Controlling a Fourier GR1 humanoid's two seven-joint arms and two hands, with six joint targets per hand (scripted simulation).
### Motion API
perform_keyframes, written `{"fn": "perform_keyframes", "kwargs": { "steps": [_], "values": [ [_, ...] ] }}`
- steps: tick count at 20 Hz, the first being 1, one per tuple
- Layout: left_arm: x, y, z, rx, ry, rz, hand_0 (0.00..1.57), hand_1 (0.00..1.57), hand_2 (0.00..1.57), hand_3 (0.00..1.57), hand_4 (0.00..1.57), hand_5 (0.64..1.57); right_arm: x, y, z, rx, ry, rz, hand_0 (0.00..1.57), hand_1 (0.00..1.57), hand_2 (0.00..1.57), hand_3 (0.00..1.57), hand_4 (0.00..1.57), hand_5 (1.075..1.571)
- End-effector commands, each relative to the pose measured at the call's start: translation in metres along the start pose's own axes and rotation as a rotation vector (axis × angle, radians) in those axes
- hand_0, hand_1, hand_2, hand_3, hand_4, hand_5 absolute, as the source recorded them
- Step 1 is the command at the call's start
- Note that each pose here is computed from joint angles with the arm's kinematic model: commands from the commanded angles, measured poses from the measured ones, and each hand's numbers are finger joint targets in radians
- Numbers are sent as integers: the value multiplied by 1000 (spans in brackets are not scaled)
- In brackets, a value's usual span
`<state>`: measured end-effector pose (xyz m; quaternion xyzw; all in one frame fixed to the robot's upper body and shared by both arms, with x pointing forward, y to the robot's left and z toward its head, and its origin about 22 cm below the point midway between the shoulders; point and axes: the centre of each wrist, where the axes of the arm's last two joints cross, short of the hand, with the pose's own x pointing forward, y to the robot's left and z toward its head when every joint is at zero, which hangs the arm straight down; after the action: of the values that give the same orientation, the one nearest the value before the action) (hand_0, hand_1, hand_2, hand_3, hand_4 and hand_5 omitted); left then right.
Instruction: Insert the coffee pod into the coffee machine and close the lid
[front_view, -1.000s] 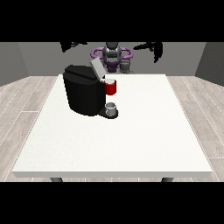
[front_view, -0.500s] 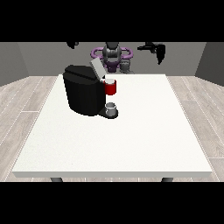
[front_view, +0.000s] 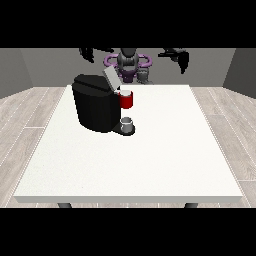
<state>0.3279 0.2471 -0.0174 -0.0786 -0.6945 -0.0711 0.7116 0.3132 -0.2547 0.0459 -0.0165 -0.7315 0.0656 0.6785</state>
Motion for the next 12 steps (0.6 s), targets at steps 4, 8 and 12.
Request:
{"fn": "perform_keyframes", "kwargs": {
  "steps": [4, 8, 12],
  "values": [
    [13, 12, 18, 14, -95, -28, 0, 0, 0, 0, 0, 1571, -2, -13, -19, -7, -35, -31, 0, 0, 0, 0, 0, 1571],
    [38, 12, 7, 31, -79, -30, 0, 0, 0, 0, 0, 1571, 9, 17, -37, 33, -49, -1, 0, 0, 0, 0, 0, 1571],
    [29, -6, 24, 76, -73, -54, 0, 0, 0, 0, 0, 1571, 7, -5, -43, 34, -14, -28, 0, 0, 0, 0, 0, 1571]
  ]
}}
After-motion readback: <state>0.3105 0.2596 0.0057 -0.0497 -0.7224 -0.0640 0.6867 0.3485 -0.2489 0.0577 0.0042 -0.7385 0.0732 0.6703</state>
